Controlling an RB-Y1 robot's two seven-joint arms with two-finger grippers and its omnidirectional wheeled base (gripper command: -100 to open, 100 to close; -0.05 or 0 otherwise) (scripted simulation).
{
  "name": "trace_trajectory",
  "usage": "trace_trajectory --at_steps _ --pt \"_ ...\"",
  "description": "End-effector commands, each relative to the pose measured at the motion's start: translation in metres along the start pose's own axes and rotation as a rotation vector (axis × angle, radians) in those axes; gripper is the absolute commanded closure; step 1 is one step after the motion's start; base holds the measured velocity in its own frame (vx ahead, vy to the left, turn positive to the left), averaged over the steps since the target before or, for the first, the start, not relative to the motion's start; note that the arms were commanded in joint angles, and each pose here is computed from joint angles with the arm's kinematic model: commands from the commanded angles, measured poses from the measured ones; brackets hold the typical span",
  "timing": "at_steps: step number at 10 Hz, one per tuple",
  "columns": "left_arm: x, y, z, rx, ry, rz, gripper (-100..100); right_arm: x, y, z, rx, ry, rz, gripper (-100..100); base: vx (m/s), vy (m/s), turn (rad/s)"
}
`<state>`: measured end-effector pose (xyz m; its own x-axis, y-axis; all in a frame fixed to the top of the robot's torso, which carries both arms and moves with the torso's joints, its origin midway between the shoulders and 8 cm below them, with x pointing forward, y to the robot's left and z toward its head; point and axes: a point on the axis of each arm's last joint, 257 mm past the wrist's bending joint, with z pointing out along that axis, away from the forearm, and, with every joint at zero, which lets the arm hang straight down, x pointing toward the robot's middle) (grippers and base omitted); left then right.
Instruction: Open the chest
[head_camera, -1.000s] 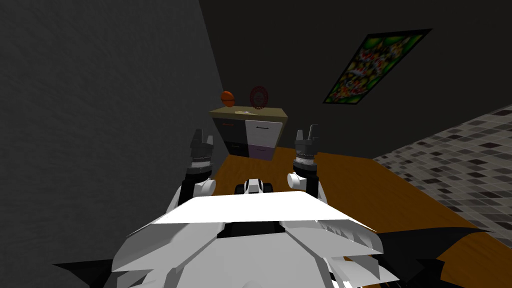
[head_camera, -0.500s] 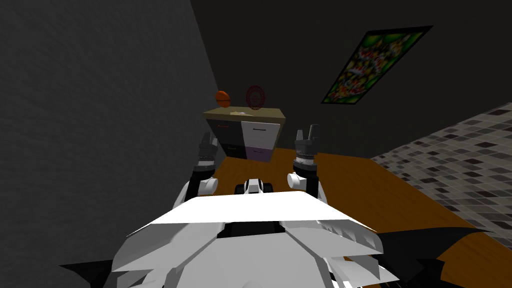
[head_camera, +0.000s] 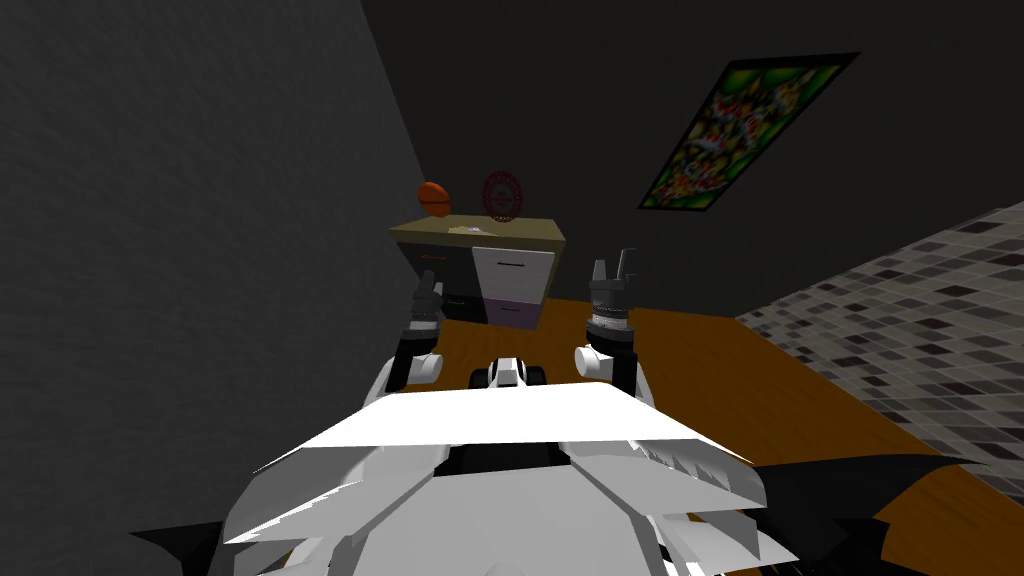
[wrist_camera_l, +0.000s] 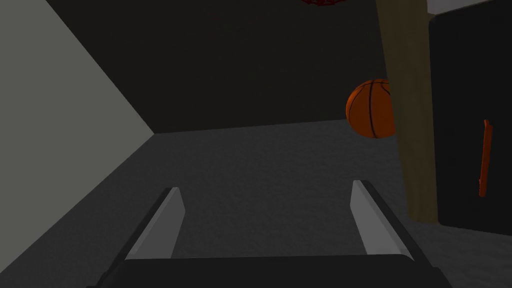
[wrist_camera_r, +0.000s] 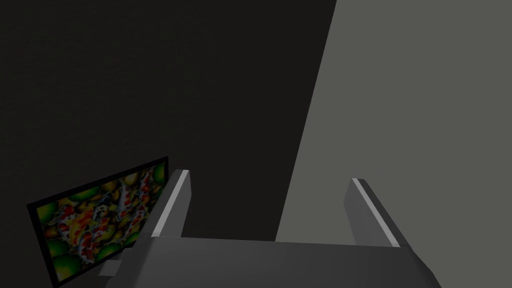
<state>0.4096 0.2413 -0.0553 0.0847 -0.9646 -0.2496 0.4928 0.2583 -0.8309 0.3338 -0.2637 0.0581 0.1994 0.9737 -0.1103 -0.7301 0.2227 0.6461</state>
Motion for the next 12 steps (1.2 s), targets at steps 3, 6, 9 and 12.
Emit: trace_trajectory --at_steps 3,6,9,12 --pt "0.013 0.032 0.001 -0.060 0.014 -0.008 -100 0.000 0.000 0.000 0.000 0.000 0.000 0 0.090 -0.049 -0.031" --pt "0.025 0.064 0.000 -0.118 0.044 -0.002 -100 0.000 0.000 0.000 0.000 0.000 0.000 0 0.147 -0.082 -0.054" --pt "0.033 0.086 -0.002 -0.158 0.065 0.002 -100 0.000 0.000 0.000 0.000 0.000 0.000 0 0.118 -0.065 -0.035" --pt "0.042 0.109 -0.005 -0.201 0.089 0.010 -100 0.000 0.000 0.000 0.000 0.000 0.000 0 0.105 -0.063 -0.038"
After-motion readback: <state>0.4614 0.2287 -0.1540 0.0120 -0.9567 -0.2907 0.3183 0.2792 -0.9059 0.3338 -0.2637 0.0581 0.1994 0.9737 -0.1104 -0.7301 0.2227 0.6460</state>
